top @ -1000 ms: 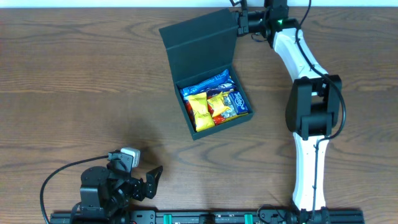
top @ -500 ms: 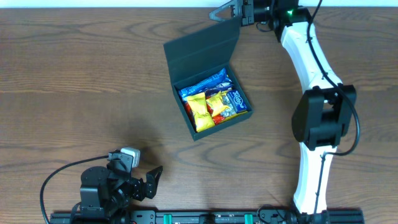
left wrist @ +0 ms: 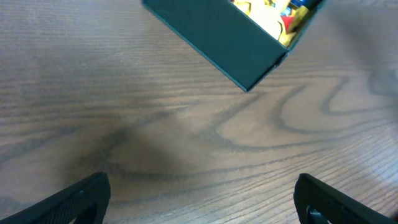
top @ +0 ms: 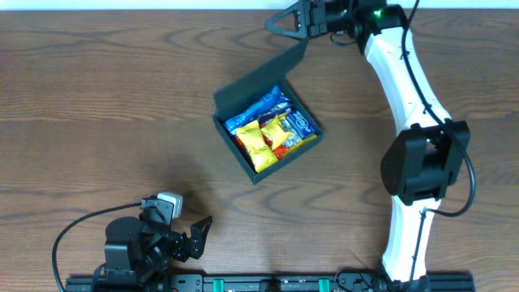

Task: Pack container
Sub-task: 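Grip the lid's top edge with the right gripper and pull it forward, then swing the lid down over the box with the right gripper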

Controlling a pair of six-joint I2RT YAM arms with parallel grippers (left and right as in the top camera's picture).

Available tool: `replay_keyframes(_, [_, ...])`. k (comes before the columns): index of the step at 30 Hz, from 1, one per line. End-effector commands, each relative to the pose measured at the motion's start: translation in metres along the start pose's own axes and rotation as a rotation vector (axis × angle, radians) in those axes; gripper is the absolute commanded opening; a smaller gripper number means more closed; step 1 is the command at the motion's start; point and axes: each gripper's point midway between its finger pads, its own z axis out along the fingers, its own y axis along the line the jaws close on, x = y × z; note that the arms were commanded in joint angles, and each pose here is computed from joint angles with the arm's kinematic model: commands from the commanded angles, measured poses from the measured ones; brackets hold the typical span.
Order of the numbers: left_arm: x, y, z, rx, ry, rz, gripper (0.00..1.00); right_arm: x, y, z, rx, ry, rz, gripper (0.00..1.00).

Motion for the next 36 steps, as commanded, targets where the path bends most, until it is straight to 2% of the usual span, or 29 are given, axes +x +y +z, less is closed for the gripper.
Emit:
replay_keyframes(1, [0.000, 0.002, 0.000, -0.012, -0.003, -0.007, 0.95, 0.006, 0.029, 0.009, -0.028, 0.024, -0.110, 0.01])
replay_keyframes(7, [0.000, 0.002, 0.000, -0.012, -0.003, -0.007, 0.95, 0.013, 0.006, 0.005, 0.111, -0.008, -0.065, 0.01])
replay_keyframes(13, [0.000, 0.002, 0.000, -0.012, -0.003, -0.007, 0.95, 0.013, 0.005, 0.001, 0.157, -0.016, -0.089, 0.01])
replay_keyframes(17, [0.000, 0.002, 0.000, -0.012, -0.003, -0.007, 0.95, 0.021, -0.020, -0.005, 0.386, -0.004, -0.122, 0.01])
replay_keyframes(20, [0.000, 0.002, 0.000, -0.012, -0.003, -0.007, 0.95, 0.042, -0.036, -0.005, 0.556, 0.099, -0.219, 0.01])
replay_keyframes(26, [0.000, 0.002, 0.000, -0.012, -0.003, -0.007, 0.95, 0.088, -0.047, 0.029, 0.650, 0.358, -0.375, 0.01])
replay_keyframes(31, [0.000, 0.002, 0.000, -0.012, -0.003, -0.007, 0.95, 0.112, -0.075, 0.035, 0.971, 0.536, -0.396, 0.01])
replay_keyframes(36, [0.000, 0.002, 0.000, -0.012, -0.003, -0.007, 0.95, 0.138, -0.074, 0.086, 0.991, 0.660, -0.512, 0.01])
